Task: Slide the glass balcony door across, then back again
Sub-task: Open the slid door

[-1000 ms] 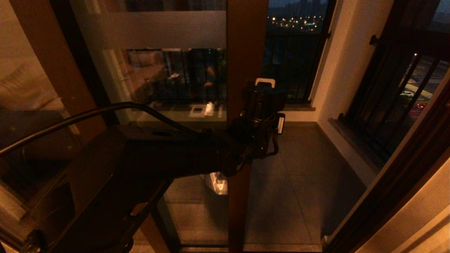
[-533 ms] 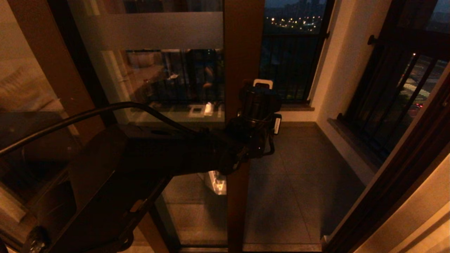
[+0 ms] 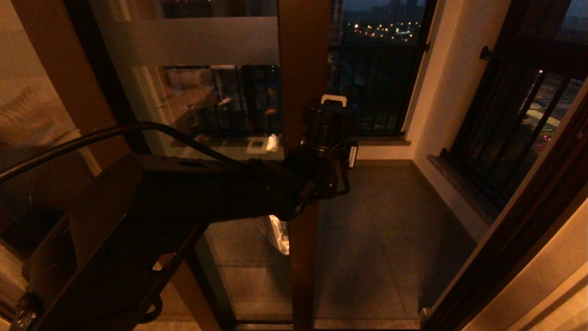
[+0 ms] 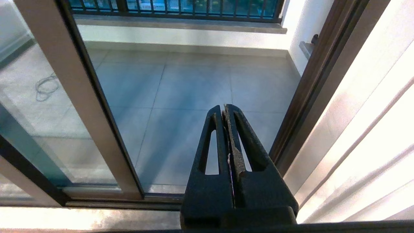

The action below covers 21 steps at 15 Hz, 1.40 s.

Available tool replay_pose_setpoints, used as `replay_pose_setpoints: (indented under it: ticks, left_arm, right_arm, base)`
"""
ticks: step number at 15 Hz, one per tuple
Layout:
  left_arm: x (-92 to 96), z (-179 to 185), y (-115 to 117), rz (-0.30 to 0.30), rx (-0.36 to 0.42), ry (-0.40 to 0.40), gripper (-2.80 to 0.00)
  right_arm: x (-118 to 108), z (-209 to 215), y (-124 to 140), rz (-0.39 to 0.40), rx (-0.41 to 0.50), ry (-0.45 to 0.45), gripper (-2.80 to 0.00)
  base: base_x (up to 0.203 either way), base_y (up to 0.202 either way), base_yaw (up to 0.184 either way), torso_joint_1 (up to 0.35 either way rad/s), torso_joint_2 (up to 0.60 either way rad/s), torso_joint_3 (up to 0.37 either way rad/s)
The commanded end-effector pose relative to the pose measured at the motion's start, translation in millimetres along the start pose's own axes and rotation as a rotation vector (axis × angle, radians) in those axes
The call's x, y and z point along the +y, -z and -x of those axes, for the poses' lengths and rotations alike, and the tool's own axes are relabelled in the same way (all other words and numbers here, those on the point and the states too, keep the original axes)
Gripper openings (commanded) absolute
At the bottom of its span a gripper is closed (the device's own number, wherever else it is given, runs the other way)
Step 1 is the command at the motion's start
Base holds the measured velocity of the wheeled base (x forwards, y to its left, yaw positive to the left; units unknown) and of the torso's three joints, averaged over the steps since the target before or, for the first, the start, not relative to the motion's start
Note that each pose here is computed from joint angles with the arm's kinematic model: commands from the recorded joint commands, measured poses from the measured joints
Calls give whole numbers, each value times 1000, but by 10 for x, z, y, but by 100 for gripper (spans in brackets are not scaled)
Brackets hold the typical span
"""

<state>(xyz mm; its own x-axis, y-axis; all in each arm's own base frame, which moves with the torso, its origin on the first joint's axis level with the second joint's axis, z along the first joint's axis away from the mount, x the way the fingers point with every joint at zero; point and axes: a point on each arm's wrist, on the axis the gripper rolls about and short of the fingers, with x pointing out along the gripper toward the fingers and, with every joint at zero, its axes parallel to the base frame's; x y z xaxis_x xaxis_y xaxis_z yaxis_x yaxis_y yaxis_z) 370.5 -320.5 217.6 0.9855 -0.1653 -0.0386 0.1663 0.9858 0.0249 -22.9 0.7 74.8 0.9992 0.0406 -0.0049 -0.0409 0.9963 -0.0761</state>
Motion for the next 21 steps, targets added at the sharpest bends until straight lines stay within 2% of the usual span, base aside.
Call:
replay_pose_setpoints:
  ticks: [1, 12, 21]
  left_arm:
    - [61, 36, -119, 14, -22, -10, -280]
    - [439, 30, -174, -16, 3, -80, -280]
    - [784, -11, -89, -36, 48, -150, -280]
  right_arm:
    - [1, -2, 8, 0, 3, -1, -280]
    - [1, -2, 8, 0, 3, -1, -280]
    - [1, -2, 8, 0, 3, -1, -280]
  base:
    - [0, 0, 0, 0, 0, 0]
    - [0, 0, 0, 0, 0, 0]
    - [0, 0, 0, 0, 0, 0]
